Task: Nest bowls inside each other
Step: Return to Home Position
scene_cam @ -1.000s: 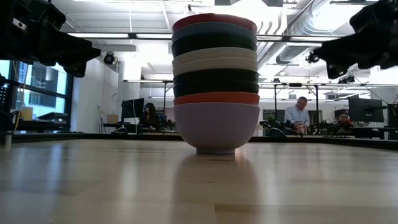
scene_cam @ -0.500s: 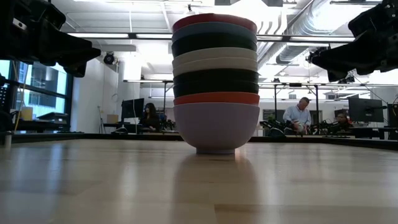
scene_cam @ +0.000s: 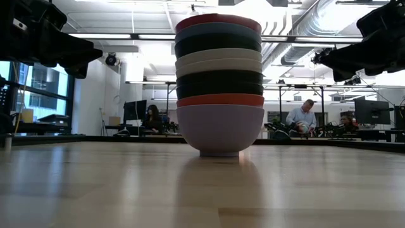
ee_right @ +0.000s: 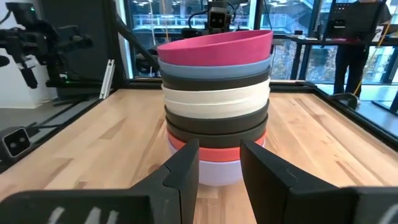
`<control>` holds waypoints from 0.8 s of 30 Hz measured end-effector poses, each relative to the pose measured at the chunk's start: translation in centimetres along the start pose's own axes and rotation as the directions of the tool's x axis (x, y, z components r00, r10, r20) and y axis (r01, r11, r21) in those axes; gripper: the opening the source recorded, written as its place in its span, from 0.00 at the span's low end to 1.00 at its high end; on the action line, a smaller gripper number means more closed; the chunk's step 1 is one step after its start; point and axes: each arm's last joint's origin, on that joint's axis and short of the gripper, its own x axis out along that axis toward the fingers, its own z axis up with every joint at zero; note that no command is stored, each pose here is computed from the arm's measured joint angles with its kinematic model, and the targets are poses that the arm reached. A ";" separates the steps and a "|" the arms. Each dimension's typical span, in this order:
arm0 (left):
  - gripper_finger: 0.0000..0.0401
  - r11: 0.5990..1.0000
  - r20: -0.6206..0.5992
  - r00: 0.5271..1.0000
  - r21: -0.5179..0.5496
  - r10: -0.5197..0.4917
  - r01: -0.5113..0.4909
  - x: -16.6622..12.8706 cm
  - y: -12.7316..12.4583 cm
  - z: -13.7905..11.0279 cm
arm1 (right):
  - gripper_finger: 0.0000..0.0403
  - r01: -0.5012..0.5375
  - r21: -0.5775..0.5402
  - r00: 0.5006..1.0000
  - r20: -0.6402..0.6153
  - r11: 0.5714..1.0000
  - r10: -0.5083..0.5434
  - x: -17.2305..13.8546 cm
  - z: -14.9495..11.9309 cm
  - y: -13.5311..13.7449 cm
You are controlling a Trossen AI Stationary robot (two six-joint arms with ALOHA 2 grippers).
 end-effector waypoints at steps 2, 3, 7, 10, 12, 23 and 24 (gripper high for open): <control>0.33 1.000 0.000 1.000 0.000 0.000 0.000 0.0 0.0 0.0 | 0.27 0.001 -0.012 1.000 0.000 1.000 -0.001 0.0 0.0 0.0; 0.33 1.000 0.000 1.000 0.000 0.000 0.000 0.0 0.0 0.0 | 0.27 0.001 -0.017 1.000 0.000 1.000 -0.001 0.0 0.0 0.0; 0.33 1.000 0.000 1.000 0.000 0.000 0.000 0.0 0.0 0.0 | 0.27 0.002 -0.019 1.000 0.000 1.000 -0.002 0.0 0.0 0.0; 0.33 1.000 0.000 1.000 0.000 0.000 0.000 0.0 0.0 0.0 | 0.27 0.003 -0.020 1.000 0.000 1.000 -0.003 0.0 0.0 0.0; 0.33 1.000 0.000 1.000 0.000 0.000 0.000 0.0 0.0 0.0 | 0.27 0.003 -0.019 1.000 0.000 1.000 -0.003 0.0 0.0 0.0; 0.33 1.000 0.000 1.000 0.000 0.000 0.000 0.0 0.0 0.0 | 0.27 0.003 -0.020 1.000 0.000 1.000 -0.003 0.0 0.0 0.0; 0.33 1.000 0.000 1.000 0.000 0.000 0.000 0.0 0.0 0.0 | 0.27 0.003 -0.019 1.000 0.000 1.000 -0.003 0.0 0.0 0.0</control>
